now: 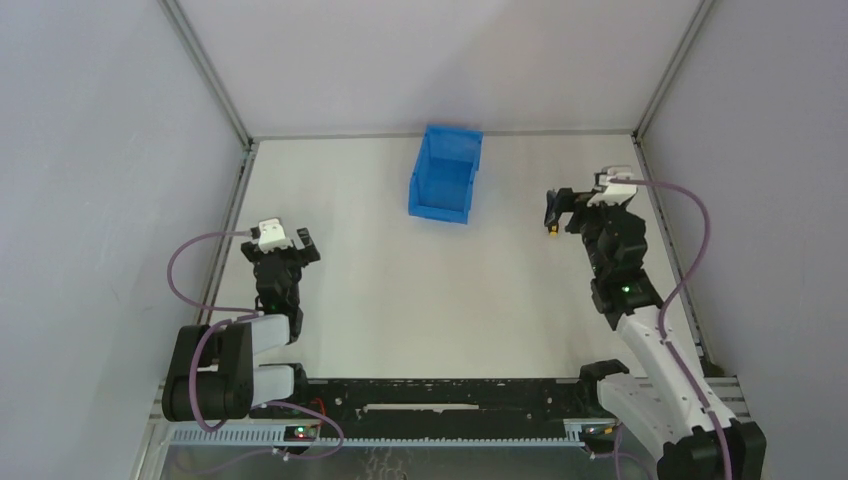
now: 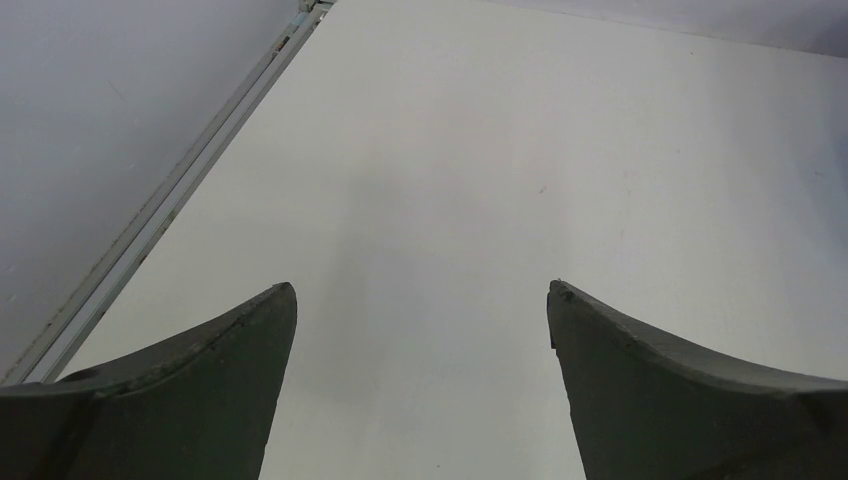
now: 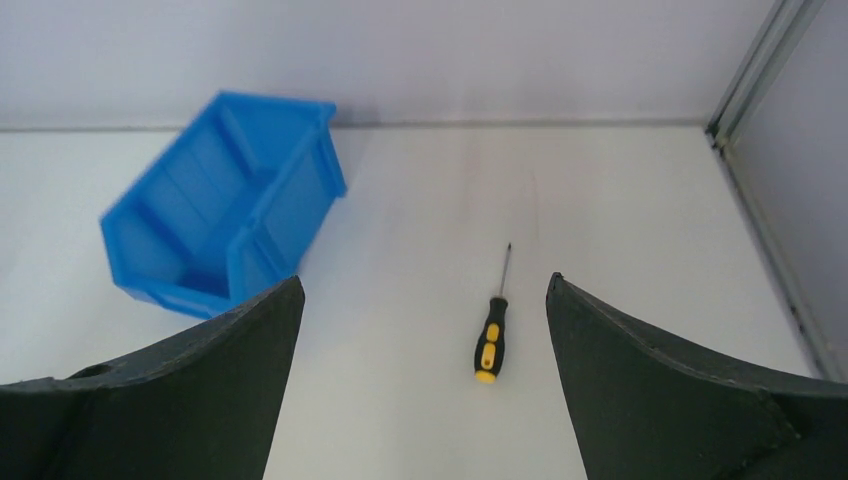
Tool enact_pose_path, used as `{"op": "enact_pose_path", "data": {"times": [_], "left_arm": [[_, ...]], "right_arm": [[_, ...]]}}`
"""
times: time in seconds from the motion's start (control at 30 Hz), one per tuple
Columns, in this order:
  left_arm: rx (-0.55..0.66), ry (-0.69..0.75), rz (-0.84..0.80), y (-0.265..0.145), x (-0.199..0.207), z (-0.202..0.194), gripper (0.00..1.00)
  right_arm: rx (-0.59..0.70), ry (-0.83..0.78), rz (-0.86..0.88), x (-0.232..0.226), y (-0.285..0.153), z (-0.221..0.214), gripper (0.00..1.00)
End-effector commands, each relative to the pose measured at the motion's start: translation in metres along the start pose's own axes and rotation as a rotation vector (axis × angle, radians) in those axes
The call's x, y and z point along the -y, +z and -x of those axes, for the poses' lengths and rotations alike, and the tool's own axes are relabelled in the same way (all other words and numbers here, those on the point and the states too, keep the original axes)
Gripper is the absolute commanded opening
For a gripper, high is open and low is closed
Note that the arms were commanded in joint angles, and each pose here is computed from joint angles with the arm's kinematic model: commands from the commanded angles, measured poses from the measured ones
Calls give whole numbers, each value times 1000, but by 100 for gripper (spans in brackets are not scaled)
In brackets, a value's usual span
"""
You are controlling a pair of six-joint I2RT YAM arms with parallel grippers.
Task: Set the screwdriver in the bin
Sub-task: Pick up the screwdriver from the center of the board.
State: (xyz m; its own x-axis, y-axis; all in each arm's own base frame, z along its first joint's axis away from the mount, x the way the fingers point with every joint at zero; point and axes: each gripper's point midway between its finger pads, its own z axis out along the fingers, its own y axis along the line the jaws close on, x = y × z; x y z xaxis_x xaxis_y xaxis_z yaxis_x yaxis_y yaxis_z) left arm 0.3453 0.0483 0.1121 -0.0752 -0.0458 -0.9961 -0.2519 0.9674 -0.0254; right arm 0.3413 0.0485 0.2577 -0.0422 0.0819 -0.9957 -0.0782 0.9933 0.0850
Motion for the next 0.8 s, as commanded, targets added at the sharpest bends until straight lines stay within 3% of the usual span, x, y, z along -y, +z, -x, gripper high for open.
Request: {"op": "enact_pose_path", "data": {"times": [0.0,0.37,0.77], "left_arm": [[70,4,14,7,-2,24,100],[70,4,15,7,-2,24,100],[69,4,14,7,-2,23,100]], "right_arm": [[-23,2,-4,-3,-13,40,100],[21,15,-24,-4,-34,129,100],[50,-2,-53,-3,-42,192,100]]}}
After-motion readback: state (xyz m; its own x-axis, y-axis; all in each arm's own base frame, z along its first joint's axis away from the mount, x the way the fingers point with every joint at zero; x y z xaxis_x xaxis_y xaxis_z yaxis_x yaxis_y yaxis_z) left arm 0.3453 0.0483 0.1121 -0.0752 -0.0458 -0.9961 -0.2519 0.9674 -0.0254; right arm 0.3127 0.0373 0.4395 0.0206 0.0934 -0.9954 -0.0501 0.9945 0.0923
